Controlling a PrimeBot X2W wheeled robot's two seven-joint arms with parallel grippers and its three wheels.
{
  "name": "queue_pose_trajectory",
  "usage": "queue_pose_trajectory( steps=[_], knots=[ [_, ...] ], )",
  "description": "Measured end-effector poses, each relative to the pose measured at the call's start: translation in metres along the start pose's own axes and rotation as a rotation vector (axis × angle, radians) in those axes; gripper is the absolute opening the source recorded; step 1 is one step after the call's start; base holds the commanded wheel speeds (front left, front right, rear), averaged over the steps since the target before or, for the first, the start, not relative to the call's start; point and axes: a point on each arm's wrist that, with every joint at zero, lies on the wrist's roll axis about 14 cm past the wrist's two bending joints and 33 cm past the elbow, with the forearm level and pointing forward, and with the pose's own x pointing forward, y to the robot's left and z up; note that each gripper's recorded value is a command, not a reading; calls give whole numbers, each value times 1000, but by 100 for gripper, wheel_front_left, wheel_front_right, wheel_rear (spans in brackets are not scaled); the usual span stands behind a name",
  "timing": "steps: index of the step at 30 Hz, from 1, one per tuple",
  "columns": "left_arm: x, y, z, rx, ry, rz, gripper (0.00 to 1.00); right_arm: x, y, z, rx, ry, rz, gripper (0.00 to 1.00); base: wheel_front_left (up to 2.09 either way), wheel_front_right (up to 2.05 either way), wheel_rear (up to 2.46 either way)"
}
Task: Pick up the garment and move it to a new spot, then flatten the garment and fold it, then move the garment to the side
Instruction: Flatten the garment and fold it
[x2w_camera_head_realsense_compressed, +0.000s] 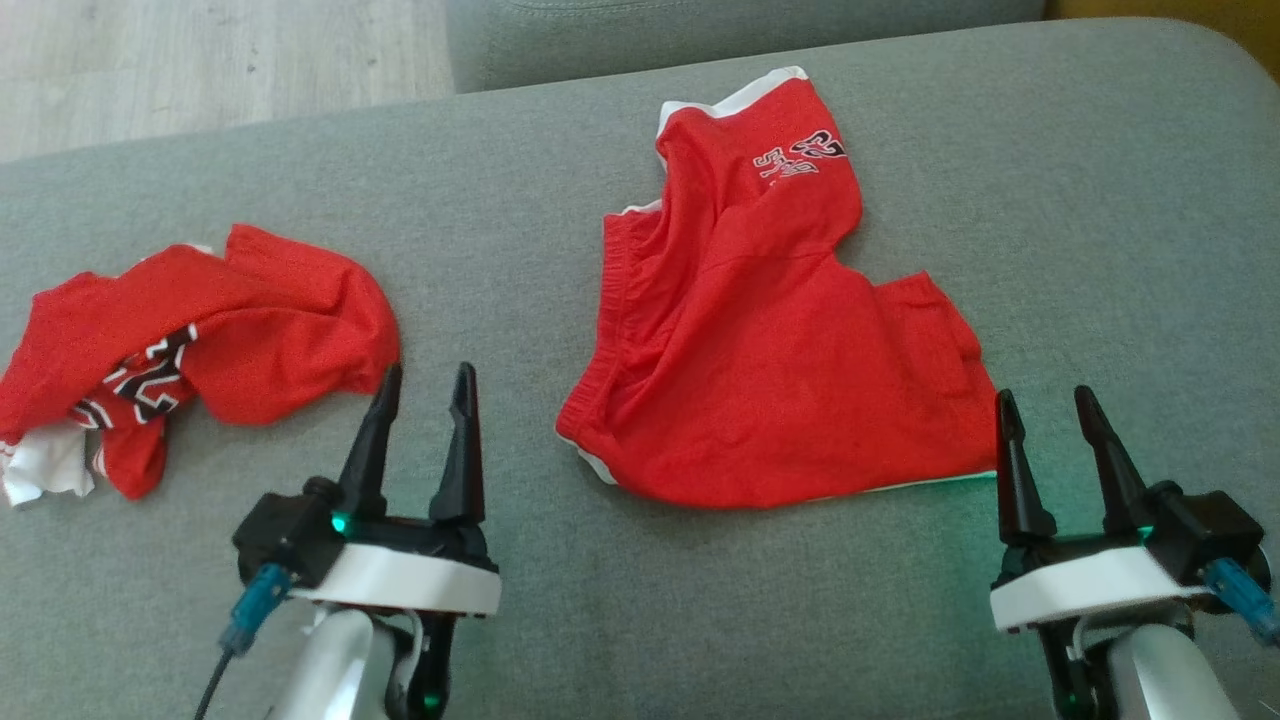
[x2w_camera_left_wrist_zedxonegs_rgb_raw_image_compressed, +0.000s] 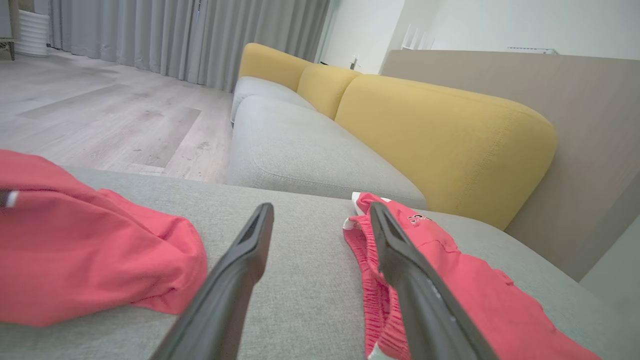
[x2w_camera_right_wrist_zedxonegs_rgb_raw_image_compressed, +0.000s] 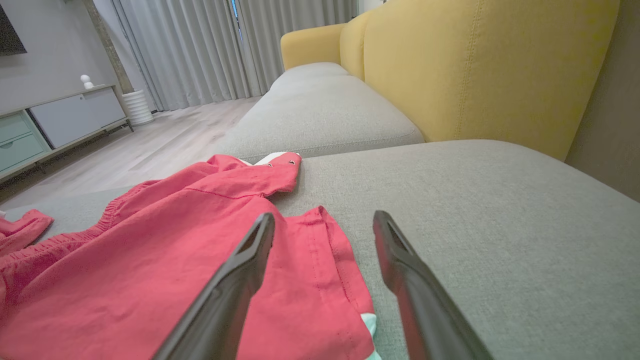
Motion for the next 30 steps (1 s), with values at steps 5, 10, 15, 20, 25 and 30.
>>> queue_pose_trajectory(
  steps=[5,10,15,20,25,30],
  knots=[
    [2,-11,-9,4,28,-38,100,2,0,6,-8,-19,-4,100,0,0,0],
    [-6,-28,-44,85,159,-159,100,6,1,5,-12,-18,-4,100,0,0,0],
    [-15,-34,-81,185,311,-283,100,11,3,3,-6,-11,-3,100,0,0,0],
    [-6,-24,-96,280,393,-338,100,13,2,-1,-4,-1,-7,100,0,0,0],
    [0,-33,-104,273,428,-389,100,14,-1,-1,-2,1,-20,100,0,0,0],
    [2,-34,-108,269,446,-406,100,14,-4,-1,-6,1,-28,100,0,0,0]
  ],
)
